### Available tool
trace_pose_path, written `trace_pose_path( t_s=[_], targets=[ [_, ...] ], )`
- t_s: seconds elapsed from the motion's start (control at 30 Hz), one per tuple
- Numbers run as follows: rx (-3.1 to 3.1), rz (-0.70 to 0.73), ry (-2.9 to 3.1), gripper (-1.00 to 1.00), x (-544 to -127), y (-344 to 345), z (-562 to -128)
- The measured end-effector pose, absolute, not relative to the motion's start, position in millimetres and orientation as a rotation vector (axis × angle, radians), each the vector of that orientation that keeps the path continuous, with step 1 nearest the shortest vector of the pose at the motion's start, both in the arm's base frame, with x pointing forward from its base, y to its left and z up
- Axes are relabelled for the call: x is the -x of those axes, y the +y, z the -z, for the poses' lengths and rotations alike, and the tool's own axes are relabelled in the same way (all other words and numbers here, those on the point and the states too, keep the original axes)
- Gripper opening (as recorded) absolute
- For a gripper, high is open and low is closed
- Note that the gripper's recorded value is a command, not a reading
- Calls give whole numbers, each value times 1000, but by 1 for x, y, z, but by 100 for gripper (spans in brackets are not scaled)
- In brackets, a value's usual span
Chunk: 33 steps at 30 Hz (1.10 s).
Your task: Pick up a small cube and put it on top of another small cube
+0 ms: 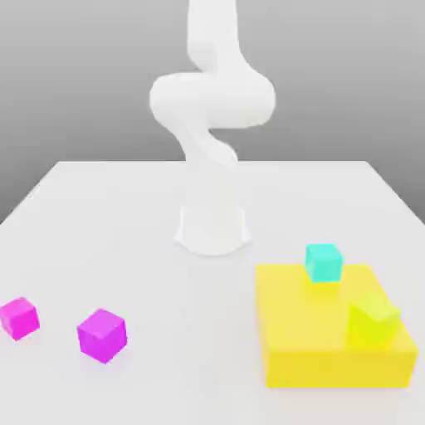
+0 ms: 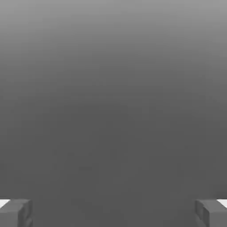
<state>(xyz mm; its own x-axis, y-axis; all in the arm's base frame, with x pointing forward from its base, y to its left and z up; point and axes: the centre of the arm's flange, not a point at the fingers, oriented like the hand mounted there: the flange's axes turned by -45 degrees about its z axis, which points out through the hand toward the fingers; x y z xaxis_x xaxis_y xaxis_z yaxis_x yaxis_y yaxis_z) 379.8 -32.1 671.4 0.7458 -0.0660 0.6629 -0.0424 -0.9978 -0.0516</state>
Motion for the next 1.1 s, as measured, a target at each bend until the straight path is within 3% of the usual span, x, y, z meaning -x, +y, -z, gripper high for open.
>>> trace_pose_path(
  t_s=[0.2,0.4,0.57,0.87,1.07,1.1],
  targets=[
    [2928,837,288,0,-434,-114,-561],
    [2937,595,512,0,-444,-192,-444],
    [2938,398,721,0,-419,-255,-347],
    [2936,37,1088,0,-313,-337,-201],
    [2939,2,1120,0,-301,-344,-137],
    [2937,1,1121,-100,-300,-344,-130]
  ],
)
